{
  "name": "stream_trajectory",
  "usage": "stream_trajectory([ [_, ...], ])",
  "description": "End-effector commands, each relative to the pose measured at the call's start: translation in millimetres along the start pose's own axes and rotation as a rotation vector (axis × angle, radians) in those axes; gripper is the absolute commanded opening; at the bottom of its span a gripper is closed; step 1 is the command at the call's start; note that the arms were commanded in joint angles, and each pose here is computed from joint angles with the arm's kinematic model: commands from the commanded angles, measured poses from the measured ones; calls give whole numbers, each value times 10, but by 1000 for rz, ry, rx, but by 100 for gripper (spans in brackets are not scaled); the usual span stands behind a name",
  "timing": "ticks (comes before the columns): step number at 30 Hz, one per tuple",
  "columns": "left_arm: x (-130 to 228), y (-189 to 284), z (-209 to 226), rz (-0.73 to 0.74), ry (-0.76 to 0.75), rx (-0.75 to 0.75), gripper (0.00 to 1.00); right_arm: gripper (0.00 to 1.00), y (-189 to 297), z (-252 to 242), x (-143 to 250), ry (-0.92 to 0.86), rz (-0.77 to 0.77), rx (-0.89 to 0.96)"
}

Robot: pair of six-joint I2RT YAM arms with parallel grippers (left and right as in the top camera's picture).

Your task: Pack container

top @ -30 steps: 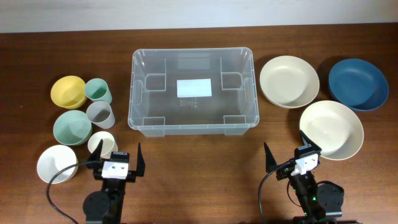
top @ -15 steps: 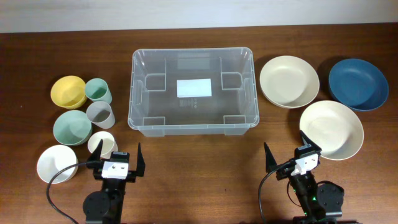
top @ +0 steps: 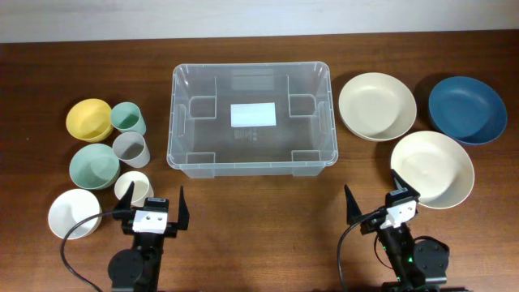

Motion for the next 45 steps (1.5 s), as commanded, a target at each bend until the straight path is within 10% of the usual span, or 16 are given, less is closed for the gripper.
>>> stream_trajectory([
  [1, 16, -1, -8, 0, -15, 8, 100, 99, 3, -76, -100, -3, -50, 59],
  [22, 16, -1, -8, 0, -15, 8, 100, 99, 312, 121, -1364, -28, -392, -168],
  [31, 16, -1, -8, 0, -15, 8, 100, 99, 279, -398, -1586, -318, 126, 154],
  [37, 16, -1, -8, 0, -15, 8, 100, 99, -22, -329, -1737, -371, 318, 24],
  [45, 16, -1, -8, 0, -15, 8, 100, 99, 140, -1183, -838, -942, 508, 927],
])
Point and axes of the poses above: each gripper's point midway between its finger pads, its own y axis back along the fingers, its own z axis along the line the jaws close on, x = y × z, the point moved 4 cm from there along y, back along the fingers, and after that the axes turned 5 degrees about y, right-handed, at the moved point
